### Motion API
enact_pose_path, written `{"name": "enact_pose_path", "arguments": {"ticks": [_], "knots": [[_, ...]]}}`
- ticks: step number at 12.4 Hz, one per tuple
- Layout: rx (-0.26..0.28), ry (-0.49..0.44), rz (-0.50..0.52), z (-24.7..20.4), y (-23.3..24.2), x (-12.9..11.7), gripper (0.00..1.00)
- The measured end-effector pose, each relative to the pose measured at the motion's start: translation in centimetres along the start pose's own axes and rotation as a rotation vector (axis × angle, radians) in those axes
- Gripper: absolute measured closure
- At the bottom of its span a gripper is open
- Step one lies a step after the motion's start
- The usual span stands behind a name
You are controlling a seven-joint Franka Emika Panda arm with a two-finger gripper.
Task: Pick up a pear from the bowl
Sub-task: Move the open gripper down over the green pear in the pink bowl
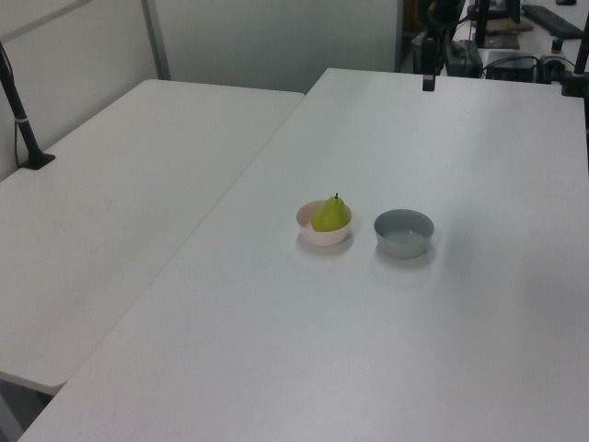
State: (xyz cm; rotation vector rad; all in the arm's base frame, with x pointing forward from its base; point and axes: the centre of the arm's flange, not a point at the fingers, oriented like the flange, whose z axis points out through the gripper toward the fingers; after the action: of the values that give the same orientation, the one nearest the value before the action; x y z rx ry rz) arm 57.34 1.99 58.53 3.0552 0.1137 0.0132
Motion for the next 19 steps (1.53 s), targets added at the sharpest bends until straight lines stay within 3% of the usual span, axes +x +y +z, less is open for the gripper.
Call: {"name": "enact_pose_path", "arguments": {"ticks": [5,13,19], "knots": [[0.027,0.084,-0.039,3.4,-2.8,3.8,0.0],[0.042,0.124,-0.134,14.1,-9.8,9.3,0.0],[0.049,0.117,-0.072,16.4,-11.4,11.0,0.0]]}}
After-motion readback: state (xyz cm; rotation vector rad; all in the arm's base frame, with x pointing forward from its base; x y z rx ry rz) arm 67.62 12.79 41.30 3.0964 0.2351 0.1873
